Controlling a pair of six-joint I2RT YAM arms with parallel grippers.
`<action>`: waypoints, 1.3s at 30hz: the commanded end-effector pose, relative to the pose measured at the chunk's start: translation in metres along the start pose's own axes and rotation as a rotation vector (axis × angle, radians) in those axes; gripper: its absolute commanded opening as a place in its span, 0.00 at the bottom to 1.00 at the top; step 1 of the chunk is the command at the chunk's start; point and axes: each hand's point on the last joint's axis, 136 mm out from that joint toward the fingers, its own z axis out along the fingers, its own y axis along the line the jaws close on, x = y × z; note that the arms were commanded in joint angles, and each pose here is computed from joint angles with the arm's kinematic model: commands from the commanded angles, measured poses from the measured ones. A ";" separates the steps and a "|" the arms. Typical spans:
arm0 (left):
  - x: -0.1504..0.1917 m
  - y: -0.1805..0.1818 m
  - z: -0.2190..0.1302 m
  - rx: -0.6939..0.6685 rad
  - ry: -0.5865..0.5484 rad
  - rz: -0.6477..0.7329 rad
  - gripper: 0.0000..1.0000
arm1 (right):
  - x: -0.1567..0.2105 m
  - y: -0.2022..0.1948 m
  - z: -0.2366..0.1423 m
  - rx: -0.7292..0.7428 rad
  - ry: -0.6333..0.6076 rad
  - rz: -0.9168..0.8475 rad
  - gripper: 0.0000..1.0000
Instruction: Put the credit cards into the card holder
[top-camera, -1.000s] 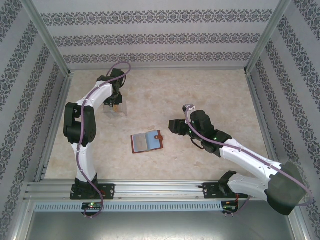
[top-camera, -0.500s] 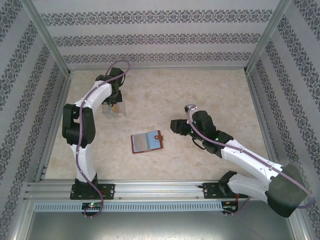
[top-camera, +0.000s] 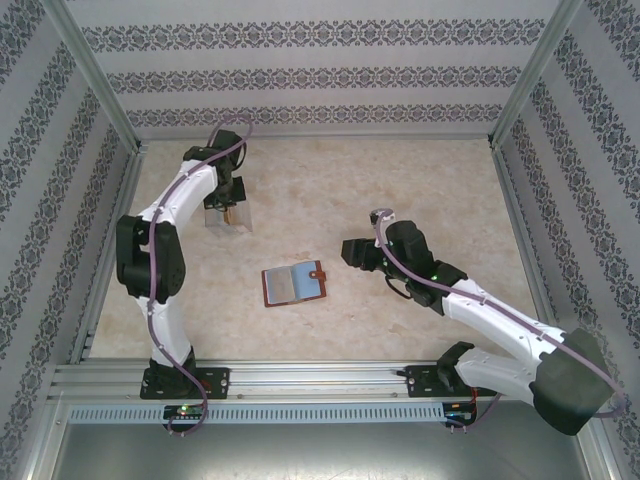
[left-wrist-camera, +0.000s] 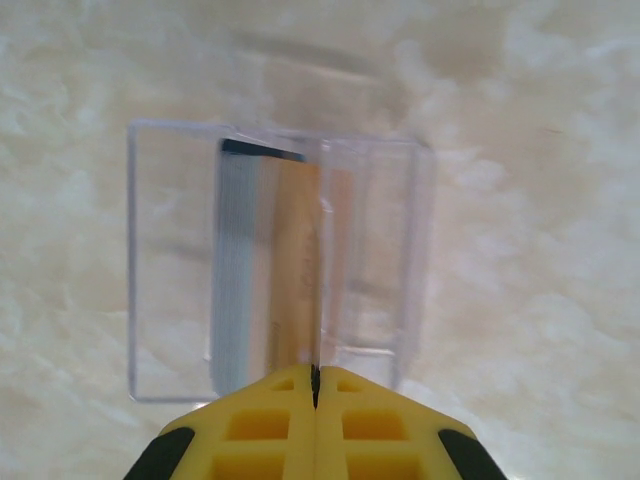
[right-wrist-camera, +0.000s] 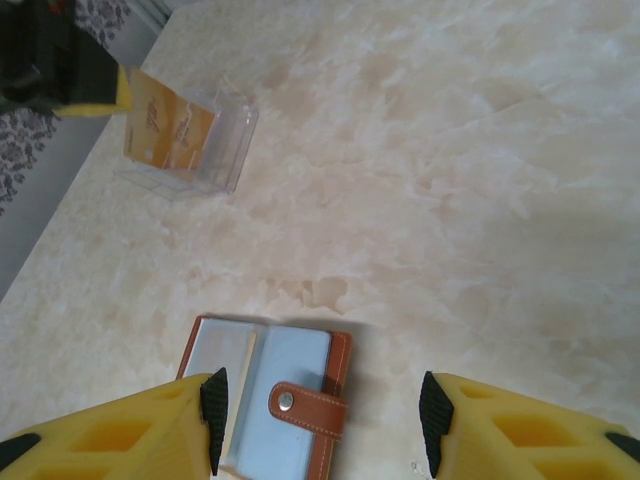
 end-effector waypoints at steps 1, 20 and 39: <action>0.003 -0.011 -0.039 0.172 0.001 -0.112 0.00 | 0.003 0.010 0.011 -0.056 0.059 0.008 0.55; 0.023 -0.074 -0.117 0.761 -0.051 -0.122 0.00 | -0.070 0.073 0.049 -0.535 0.081 0.235 0.60; 0.057 -0.057 -0.043 0.604 0.058 -0.139 0.43 | -0.022 -0.030 0.101 0.095 0.268 0.137 0.61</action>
